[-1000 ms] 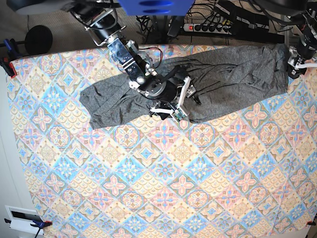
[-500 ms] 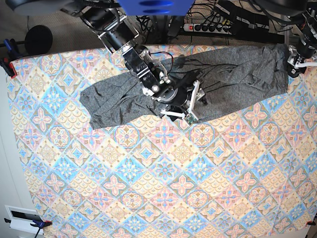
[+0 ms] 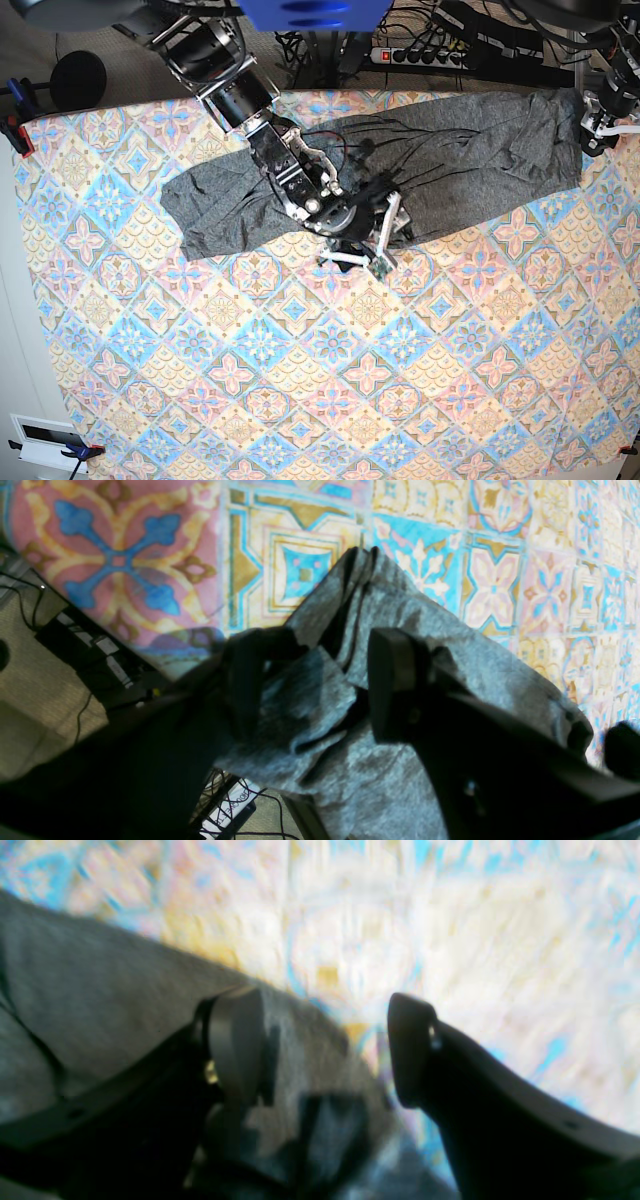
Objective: Layout the t-shirt on the table in an organized manner, then fold the t-shirt properly
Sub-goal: 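Grasp the middle of the strip with the right gripper and tuck it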
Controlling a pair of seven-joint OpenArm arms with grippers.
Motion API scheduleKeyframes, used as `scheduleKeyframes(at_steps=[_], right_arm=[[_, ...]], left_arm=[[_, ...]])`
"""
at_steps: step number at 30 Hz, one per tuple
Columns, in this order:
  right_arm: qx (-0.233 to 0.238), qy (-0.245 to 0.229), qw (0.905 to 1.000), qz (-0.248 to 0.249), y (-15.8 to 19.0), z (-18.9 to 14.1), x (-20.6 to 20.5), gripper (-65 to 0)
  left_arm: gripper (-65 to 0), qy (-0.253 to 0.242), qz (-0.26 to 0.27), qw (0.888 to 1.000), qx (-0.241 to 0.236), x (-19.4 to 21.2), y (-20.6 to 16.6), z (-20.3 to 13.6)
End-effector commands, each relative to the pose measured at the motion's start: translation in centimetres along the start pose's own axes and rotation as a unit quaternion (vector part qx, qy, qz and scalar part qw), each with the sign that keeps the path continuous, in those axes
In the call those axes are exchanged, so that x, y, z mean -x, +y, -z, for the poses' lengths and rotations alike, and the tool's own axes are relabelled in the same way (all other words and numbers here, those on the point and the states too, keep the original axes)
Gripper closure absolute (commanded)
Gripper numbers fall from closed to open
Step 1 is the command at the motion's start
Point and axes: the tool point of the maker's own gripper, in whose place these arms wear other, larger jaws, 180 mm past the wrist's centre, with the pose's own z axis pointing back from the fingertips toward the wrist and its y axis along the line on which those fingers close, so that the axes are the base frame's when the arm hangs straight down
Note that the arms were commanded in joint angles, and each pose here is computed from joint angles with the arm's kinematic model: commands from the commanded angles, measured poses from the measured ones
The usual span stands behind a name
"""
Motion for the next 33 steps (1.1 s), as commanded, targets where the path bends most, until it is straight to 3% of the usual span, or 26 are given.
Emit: scheduleKeyframes(at_steps=[1,7,10,16,19,24,33], right_arm=[[-0.003,-0.028,0.9996,0.001,0.1,0.1,-1.7,-37.9],[-0.003,-0.018,0.9998,0.006,0.0,0.7,-0.3,-35.1],[-0.004,-0.02,0.9998,0.005,0.1,0.7,-0.4,-25.9],[-0.004,-0.021,0.9998,0.006,0.1,0.7,-0.4,0.0],[-0.005,-0.023,0.9997,0.003,0.2,0.5,-0.5,-1.1],[-0.005,-0.067,0.9976,-0.017,0.4,-1.4,-4.3,0.0],[-0.008,-0.056,0.9981,-0.025,1.8,-6.4,-2.1,0.0]], left_arm=[[-32.1,-0.02,0.011,1.0,0.005,-1.5,-0.3,-0.5],[-32.1,-0.021,0.012,1.0,0.005,-1.6,-0.4,-0.5],[-32.1,-0.021,0.012,1.0,0.005,-1.6,-0.4,-0.5],[-32.1,-0.027,0.01,1.0,0.008,-2.0,-0.5,-0.7],[-32.1,-0.037,0.005,0.999,0.003,-2.6,0.0,-1.1],[-32.1,-0.038,0.004,0.999,0.002,-2.6,0.1,-1.1],[-32.1,-0.037,0.004,0.999,0.001,-2.6,0.1,-1.1]])
